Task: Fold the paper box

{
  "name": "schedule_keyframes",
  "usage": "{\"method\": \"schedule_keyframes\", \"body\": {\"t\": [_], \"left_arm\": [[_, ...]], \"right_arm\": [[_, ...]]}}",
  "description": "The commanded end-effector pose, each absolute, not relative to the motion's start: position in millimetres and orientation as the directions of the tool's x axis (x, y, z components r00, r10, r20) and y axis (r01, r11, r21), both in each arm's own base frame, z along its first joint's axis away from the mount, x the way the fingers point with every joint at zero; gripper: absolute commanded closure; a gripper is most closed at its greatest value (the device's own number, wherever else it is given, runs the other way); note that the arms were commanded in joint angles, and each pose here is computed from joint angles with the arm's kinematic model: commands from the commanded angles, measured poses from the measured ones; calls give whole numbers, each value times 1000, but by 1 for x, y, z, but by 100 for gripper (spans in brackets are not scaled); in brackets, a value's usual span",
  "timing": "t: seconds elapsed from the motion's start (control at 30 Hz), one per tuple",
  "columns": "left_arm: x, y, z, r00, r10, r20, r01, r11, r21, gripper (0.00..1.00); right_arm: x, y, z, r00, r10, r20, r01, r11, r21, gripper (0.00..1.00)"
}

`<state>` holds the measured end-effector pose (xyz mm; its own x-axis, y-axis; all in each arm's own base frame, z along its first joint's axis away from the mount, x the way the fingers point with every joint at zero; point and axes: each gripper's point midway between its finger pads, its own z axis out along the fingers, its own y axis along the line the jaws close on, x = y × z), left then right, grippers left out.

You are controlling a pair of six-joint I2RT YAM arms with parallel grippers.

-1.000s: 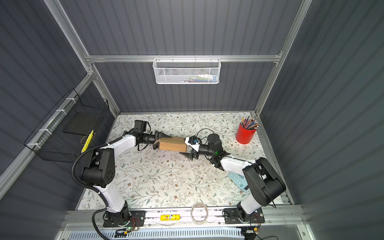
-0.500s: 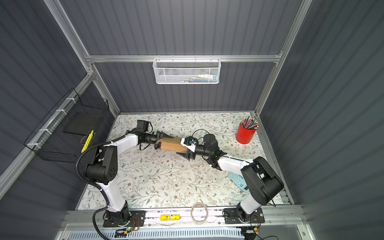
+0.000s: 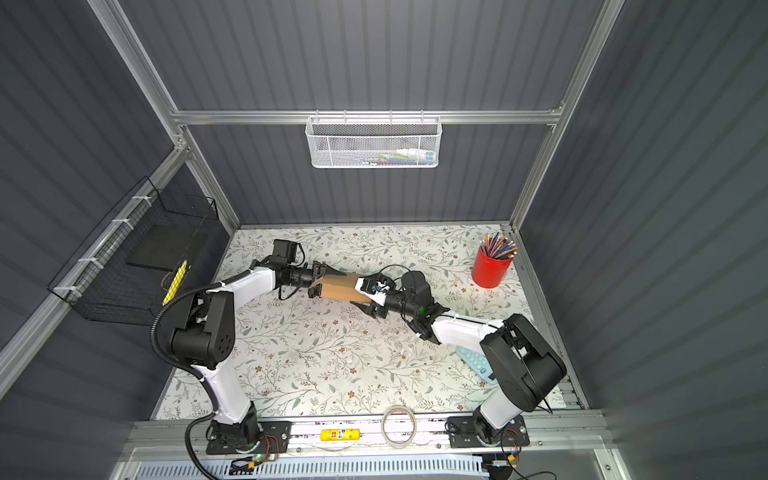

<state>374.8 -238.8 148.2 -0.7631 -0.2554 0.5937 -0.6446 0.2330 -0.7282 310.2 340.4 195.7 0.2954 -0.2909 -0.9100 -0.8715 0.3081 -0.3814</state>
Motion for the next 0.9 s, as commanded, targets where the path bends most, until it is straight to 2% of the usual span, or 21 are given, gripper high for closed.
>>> {"method": "schedule_keyframes", "body": {"t": [0.0,0.53,0.87], "left_arm": [[378,-247,161,-782,-223,583,-623,226,-749,76],[377,-246,159,-777,-227,587,-628,225,-745,76],[375,-246,158,-776,-224,590,-630,226,-743,76]], "right_arm": [[303,345,183,300,-324,-897,-872,289,-396,27],[311,343,174,352,-424,-835,-812,305,-497,22],[319,340,175,363,-456,-812,-777,333,-534,28]]}}
